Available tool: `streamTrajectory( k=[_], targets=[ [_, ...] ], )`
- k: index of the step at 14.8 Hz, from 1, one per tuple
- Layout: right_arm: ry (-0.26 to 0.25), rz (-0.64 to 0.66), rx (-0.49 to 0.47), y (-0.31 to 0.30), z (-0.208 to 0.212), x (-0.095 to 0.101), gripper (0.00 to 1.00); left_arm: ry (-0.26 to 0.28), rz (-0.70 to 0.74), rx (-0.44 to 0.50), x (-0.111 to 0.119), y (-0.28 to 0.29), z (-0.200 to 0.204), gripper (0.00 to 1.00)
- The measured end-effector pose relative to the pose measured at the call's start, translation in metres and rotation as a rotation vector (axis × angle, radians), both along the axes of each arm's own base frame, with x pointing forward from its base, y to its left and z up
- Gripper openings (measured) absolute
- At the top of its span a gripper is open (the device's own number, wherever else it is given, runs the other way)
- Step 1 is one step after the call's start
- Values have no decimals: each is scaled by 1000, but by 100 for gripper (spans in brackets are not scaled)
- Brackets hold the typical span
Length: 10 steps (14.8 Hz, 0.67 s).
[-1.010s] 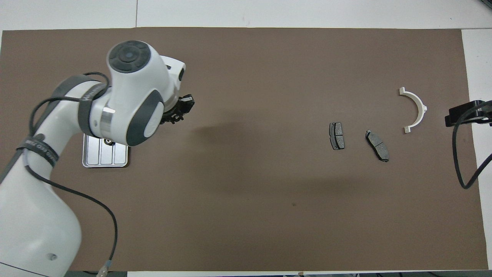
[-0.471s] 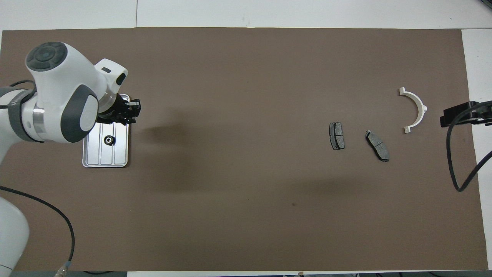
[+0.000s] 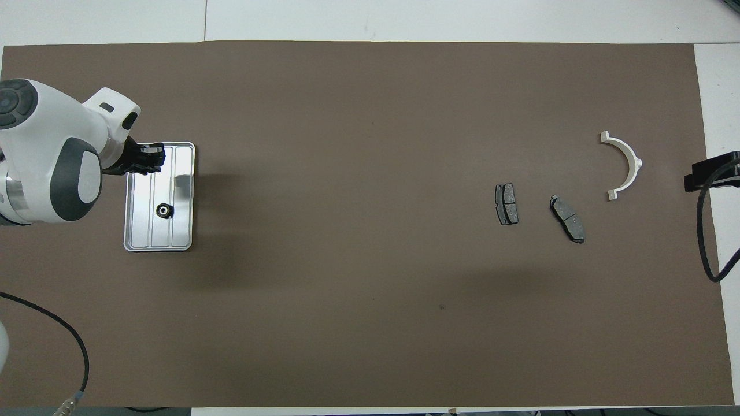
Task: Pick bearing gear from pile to tray
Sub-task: 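Lower the second bearing onto the tray and open the left gripper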
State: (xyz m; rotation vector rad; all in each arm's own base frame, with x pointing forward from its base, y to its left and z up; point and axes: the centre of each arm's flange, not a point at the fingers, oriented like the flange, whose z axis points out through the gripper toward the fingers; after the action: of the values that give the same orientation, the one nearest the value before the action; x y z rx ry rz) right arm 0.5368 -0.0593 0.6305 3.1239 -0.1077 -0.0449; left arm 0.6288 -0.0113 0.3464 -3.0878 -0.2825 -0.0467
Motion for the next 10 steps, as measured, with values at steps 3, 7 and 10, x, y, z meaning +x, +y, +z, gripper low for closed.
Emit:
streamTrajectory(
  k=[3,7,10],
  targets=[
    [-1,-1,0,-1,-1,0,90,-11,0,-2,-3,2,-16,24],
    [3,5,0,3,-3,0,90,-16,-2,-2,-3,1,-28,24],
    [5,-3,1,-1,-4,-1,90,-12,-4,-3,-3,1,-37,24]
  ],
)
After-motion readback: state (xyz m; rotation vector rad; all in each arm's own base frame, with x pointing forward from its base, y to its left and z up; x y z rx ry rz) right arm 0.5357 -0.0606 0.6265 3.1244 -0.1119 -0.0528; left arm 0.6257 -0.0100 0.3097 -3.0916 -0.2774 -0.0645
